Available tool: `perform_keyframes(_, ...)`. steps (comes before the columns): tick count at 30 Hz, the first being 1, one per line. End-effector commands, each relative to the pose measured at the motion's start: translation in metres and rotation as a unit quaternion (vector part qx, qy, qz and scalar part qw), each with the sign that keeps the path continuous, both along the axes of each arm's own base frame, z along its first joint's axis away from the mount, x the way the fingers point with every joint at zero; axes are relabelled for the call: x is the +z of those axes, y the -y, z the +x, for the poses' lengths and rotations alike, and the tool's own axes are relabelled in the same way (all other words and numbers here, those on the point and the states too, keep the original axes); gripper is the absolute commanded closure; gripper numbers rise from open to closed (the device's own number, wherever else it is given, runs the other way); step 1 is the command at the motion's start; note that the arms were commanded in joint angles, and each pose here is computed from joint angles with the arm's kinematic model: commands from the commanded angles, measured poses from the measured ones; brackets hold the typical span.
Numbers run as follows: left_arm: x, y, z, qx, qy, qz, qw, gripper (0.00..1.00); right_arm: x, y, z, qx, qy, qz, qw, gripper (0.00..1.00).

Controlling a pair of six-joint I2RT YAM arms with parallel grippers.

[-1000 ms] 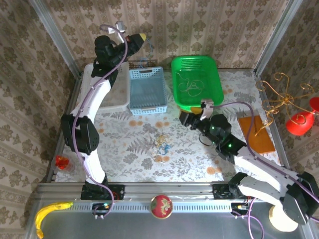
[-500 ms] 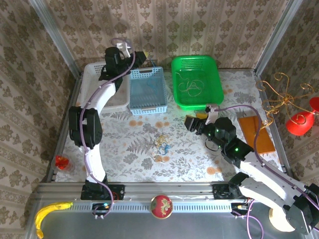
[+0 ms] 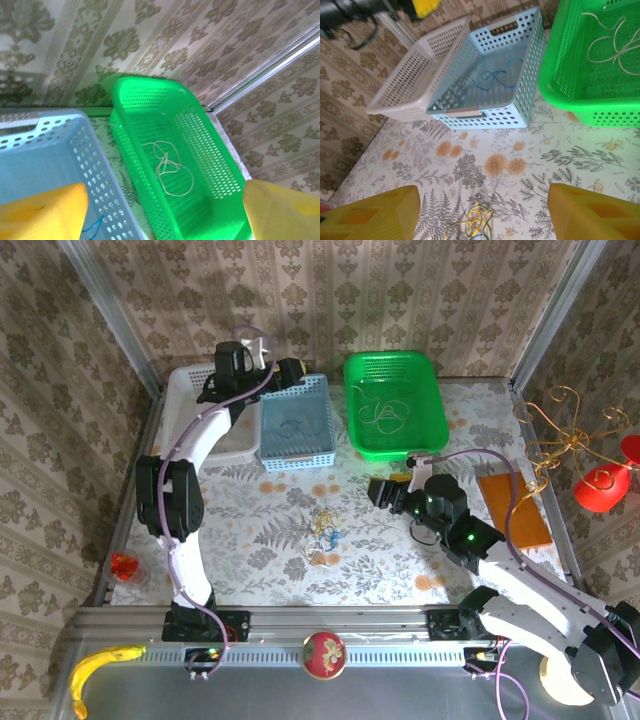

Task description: Untangle the cables

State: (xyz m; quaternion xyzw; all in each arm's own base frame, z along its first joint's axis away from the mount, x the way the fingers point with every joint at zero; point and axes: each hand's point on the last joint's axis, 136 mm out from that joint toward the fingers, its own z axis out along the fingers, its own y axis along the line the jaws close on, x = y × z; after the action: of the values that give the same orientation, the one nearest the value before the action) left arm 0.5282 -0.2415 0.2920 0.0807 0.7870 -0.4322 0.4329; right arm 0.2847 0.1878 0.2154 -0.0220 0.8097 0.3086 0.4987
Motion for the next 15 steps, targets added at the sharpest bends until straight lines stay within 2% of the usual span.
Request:
perform_keyframes(1, 0.064, -0.004, -0.027, -0.017, 0.064, -0.008, 0.998, 0.16, 0.015, -0.008, 0.002, 0.016, 0.0, 0.014, 1.0, 0.31)
perform_keyframes(8, 0.071, -0.008, -0.075, -0.021, 0.058, -0.031, 0.998, 0.13, -0.004, -0.025, -0.005, 0.057, -0.048, -0.005, 0.997, 0.32)
perform_keyframes(15, 0.037, -0.022, -0.138, -0.019, 0.021, -0.036, 0.999, 0.08, -0.042, -0.052, -0.028, 0.111, -0.107, -0.041, 0.987, 0.35)
